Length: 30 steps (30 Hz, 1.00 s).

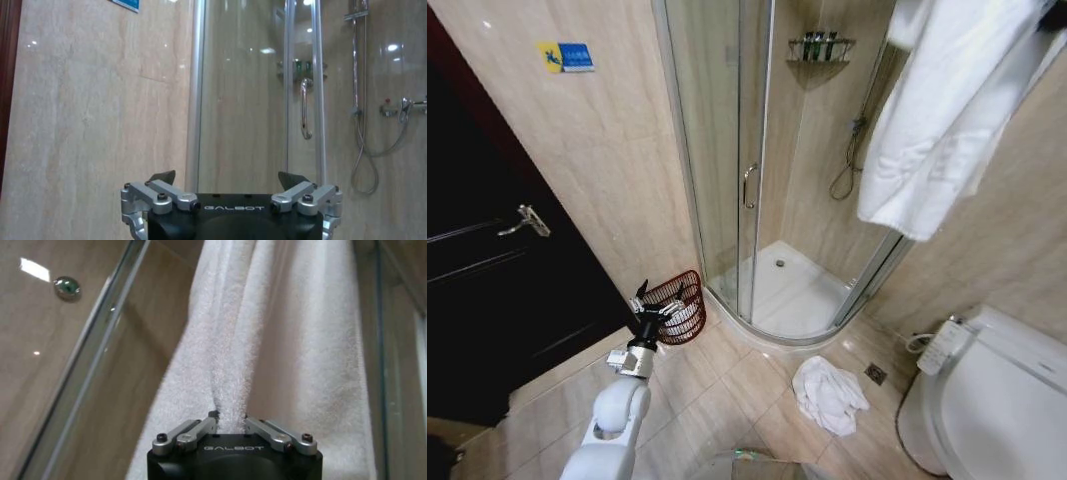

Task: Discard the used towel into the hamper.

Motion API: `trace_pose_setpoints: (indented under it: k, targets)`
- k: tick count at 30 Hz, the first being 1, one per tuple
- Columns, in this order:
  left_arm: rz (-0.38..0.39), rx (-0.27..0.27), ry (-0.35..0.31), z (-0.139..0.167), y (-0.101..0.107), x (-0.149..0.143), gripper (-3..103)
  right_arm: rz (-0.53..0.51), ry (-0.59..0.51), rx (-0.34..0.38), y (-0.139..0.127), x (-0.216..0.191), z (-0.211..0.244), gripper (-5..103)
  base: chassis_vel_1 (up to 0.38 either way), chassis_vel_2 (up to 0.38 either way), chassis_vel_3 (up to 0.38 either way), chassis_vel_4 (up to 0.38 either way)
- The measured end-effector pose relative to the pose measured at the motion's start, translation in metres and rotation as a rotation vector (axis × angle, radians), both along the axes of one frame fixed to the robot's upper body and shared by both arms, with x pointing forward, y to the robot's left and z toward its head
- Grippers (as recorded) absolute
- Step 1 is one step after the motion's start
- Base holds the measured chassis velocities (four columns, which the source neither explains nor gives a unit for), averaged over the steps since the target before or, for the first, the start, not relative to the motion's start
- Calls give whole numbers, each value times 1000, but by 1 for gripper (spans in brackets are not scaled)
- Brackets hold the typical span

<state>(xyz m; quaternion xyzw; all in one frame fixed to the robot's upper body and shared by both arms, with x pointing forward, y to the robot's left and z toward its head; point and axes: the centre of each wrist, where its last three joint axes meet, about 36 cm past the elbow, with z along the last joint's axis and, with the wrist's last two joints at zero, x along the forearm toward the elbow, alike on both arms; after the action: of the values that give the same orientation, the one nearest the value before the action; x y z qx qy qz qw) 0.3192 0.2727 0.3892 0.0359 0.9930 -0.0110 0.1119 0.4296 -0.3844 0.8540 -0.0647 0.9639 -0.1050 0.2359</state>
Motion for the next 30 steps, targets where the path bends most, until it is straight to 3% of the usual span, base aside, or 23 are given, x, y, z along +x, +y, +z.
trace_pose_setpoints:
  k: [7,10,16,24,30]
  targets:
    - [-2,-1,-6,2,-2,-1,100,22,80,43,18,5,-37,6,0,0,0,0]
    - [2,3,-11,4,1,-2,100,9,179,70,22,15,-85,6,0,0,0,0]
    - [6,2,-9,4,3,-4,100,-20,227,83,23,21,-130,6,0,0,0,0]
    - [11,0,-11,2,10,-5,100,-50,296,93,36,-6,-212,6,0,0,0,0]
    - [8,0,-10,0,12,-4,100,-56,333,98,47,-24,-249,6,0,0,0,0]
